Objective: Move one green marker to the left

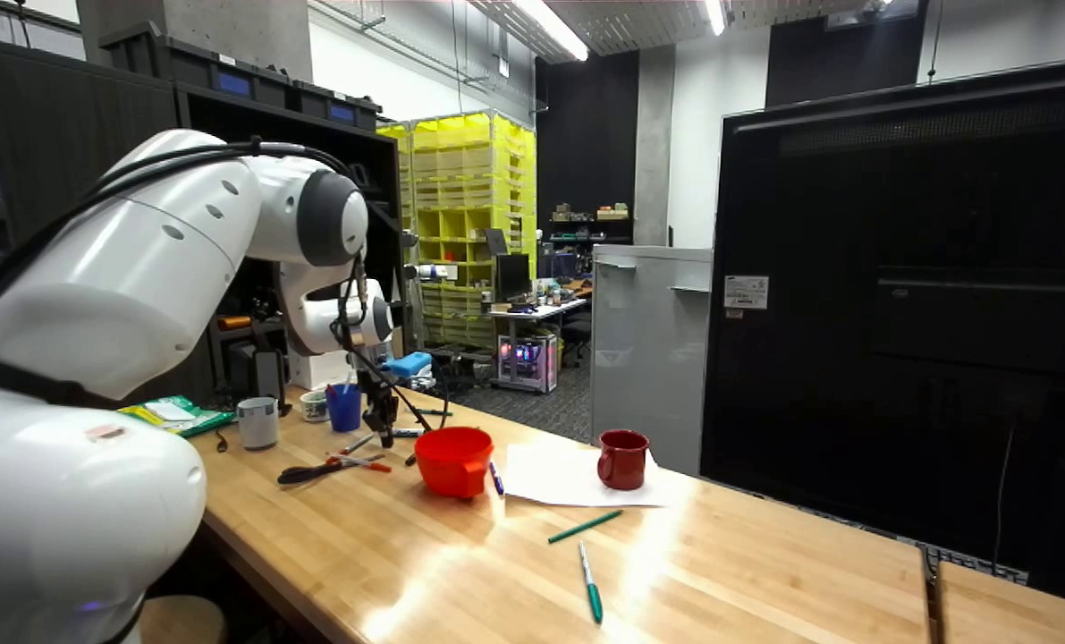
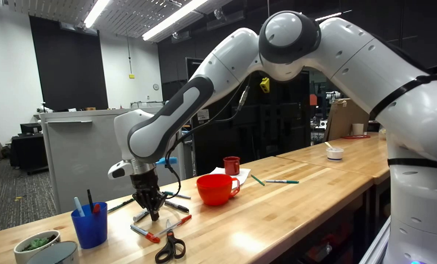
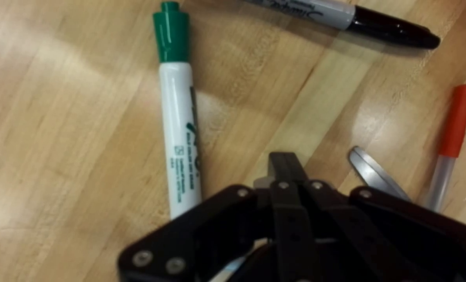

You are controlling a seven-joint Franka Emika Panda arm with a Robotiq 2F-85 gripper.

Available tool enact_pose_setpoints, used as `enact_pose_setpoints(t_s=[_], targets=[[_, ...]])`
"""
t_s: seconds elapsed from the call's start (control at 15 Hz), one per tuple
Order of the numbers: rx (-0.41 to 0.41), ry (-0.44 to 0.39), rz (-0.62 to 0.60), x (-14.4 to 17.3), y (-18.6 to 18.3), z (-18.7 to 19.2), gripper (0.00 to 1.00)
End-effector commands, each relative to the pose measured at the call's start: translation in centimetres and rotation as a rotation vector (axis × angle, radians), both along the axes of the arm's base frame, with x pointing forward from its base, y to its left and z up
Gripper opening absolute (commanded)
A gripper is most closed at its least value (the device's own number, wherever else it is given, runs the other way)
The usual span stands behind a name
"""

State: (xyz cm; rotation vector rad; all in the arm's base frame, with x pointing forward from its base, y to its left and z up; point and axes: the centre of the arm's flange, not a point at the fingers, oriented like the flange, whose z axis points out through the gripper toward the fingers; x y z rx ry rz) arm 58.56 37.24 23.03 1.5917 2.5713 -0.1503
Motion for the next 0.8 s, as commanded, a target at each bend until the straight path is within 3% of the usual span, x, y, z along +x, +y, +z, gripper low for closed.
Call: enact_pose_setpoints(t_s=[0.0, 0.73], targets=[[-0.002, -0.007, 0.008, 0.7, 1.1, 0.2, 0.00], [0.036, -0.031, -0.010, 3.3, 2.8, 0.7, 0.00]])
